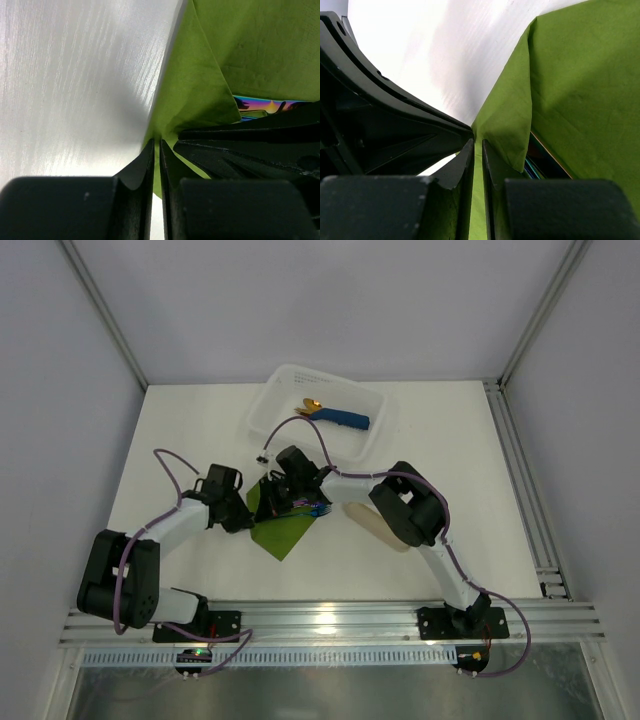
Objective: Place the utensils on the paper napkin and roll it up
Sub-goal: Roll the napkin at the center of the board.
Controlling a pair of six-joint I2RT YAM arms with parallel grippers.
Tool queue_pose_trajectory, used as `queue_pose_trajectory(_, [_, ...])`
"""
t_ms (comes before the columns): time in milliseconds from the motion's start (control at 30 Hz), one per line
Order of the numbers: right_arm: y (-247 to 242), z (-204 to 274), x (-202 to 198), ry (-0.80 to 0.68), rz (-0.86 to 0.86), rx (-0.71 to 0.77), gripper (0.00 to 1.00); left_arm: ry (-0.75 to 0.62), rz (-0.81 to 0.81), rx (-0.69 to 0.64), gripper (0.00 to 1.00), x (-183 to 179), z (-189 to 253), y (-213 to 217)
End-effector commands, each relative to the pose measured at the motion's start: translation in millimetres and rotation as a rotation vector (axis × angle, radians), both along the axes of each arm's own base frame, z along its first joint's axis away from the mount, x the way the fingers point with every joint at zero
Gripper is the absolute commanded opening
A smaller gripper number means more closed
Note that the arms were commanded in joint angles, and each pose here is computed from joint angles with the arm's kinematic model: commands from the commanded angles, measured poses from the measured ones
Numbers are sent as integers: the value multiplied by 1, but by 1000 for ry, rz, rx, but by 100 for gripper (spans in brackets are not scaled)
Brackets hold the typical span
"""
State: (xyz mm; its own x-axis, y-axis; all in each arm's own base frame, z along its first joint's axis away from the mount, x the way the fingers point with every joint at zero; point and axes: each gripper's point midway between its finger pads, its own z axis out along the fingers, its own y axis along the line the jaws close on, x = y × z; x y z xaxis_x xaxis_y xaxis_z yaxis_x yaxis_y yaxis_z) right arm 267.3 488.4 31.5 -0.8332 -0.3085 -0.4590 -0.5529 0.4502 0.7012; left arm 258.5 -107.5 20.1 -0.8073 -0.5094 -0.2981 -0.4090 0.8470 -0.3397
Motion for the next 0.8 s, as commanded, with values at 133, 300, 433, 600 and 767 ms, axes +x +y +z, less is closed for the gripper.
queue_pose_trajectory(133, [5, 5, 4, -27, 3, 20, 14, -65, -2, 8, 8, 21, 13, 4])
queue_pose_trajectory(300, [4, 4, 4, -25, 3, 17, 14, -64, -1, 2, 8, 22, 11, 3])
queue_pose_trajectory(433, [5, 5, 4, -25, 3, 20, 14, -58, 3, 6, 8, 22, 9, 5])
queue_pose_trajectory(600, [5, 7, 3, -26, 5, 21, 14, -47, 2, 0, 8, 21, 6, 5])
queue_pose_trajectory(767, [2, 14, 5, -46, 3, 12, 14, -37, 2, -21, 7, 17, 0, 2])
